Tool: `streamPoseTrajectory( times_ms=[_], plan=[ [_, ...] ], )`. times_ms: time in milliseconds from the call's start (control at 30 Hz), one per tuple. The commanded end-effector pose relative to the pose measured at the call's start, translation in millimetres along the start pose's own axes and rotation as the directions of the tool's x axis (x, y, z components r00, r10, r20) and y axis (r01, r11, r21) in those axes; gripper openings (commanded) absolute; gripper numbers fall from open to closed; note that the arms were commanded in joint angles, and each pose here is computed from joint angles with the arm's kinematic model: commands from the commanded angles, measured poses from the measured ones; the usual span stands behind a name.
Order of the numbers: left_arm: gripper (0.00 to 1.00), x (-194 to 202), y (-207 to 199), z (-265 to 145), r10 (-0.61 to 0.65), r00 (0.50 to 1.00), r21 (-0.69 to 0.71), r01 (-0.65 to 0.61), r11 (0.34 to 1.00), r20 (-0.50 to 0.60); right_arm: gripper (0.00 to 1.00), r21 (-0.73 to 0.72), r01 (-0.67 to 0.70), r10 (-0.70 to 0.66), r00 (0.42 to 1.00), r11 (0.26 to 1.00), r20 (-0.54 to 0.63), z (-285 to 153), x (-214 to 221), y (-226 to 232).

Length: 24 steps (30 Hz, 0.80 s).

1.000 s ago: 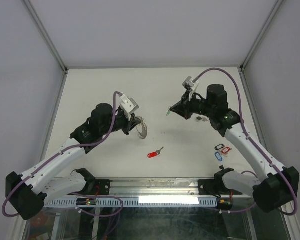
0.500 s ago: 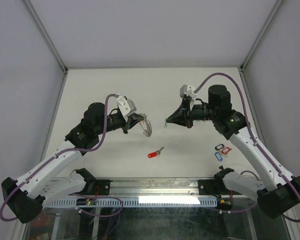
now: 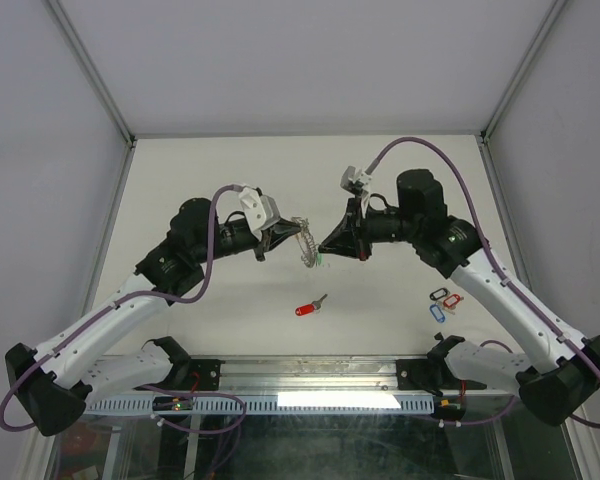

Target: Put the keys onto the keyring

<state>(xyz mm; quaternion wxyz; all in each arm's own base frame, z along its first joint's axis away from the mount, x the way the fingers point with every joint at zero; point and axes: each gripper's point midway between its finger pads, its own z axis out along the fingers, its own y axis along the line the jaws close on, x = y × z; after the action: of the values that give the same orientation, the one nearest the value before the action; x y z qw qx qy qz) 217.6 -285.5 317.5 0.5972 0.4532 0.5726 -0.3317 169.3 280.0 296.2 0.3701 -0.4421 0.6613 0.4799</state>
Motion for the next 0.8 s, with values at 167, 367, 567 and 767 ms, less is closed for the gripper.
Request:
streamPoseTrajectory(
  times_ms=[167,367,567,767],
  plan=[
    [0.00,-34,9,-6,0.082,0.990,-0.065,-0.075,0.995,0.113,0.00,0.006,-0.119,0.118,0.988,0.993,0.104,8,-40,0],
    [0.00,-30,10,-4,0.071,0.992,-0.069,-0.063,0.996,0.106,0.00,-0.001,-0.142,0.141,0.981,0.990,0.134,17,-49,-3],
    [0.00,-25,9,-2,0.066,0.994,-0.060,-0.060,0.996,0.088,0.00,0.035,-0.147,0.140,0.977,0.989,0.163,19,-56,-10],
    [0.00,-26,9,-3,0.068,0.993,-0.066,-0.062,0.996,0.095,0.00,0.055,-0.157,0.144,0.972,0.986,0.183,19,-60,-14]
  ],
)
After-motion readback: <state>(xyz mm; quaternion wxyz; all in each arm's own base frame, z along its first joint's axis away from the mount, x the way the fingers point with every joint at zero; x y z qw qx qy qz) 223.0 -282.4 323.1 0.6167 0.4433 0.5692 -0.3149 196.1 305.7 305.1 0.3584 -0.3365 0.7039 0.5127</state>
